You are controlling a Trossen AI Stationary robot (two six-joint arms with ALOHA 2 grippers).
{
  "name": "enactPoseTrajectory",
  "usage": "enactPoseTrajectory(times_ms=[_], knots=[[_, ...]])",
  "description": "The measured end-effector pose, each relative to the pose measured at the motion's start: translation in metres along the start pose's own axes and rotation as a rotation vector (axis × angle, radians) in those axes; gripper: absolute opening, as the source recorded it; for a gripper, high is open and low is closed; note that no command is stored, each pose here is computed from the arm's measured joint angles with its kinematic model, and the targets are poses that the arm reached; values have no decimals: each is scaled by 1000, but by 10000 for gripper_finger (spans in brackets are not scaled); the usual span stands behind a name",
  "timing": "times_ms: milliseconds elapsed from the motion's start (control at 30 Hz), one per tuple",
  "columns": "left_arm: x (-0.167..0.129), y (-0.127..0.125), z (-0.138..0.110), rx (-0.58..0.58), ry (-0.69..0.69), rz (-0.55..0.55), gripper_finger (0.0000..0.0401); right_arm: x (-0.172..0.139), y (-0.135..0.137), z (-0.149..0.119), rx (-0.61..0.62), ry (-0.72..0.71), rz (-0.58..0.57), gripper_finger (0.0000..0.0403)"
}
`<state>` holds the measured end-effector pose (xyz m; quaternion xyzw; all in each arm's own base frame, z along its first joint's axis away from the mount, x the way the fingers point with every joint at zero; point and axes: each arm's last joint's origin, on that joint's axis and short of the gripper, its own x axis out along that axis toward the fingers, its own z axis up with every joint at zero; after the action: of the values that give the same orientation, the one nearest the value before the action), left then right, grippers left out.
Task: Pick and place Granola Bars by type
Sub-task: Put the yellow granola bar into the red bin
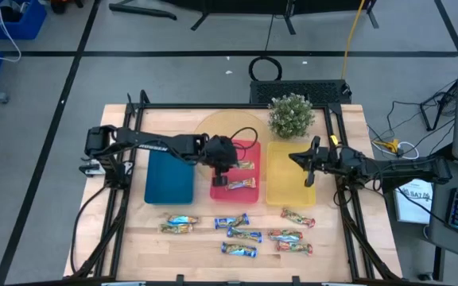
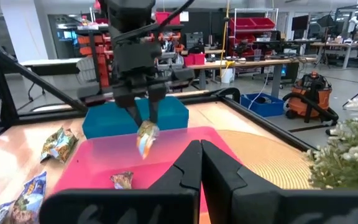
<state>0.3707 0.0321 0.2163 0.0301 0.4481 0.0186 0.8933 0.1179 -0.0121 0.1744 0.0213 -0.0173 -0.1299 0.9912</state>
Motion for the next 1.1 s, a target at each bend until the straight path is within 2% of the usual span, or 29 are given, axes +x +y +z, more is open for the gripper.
enactPoseTrajectory(times_ms=[133,367,467,733,833,933,1100], knots=[[11,0,-1,-16,-4,-18,48,0,0,2,4,-18,1,0],[47,-9,-20,5,135,-38,53,0,0,1,2,-12,2,0],[52,-13,-23,16,156,-43,65,0,0,2,4,-17,2,0],[59,-16,-26,3,178,-71,59,0,0,0,2,-2,6,0],[55,-19,-26,6,206,-101,88,0,0,0,3,1,6,0],[48,-24,-16,34,222,-98,135,0,0,0,2,2,6,0],[31,-29,7,118,249,17,210,0,0,0,1,-3,6,0]])
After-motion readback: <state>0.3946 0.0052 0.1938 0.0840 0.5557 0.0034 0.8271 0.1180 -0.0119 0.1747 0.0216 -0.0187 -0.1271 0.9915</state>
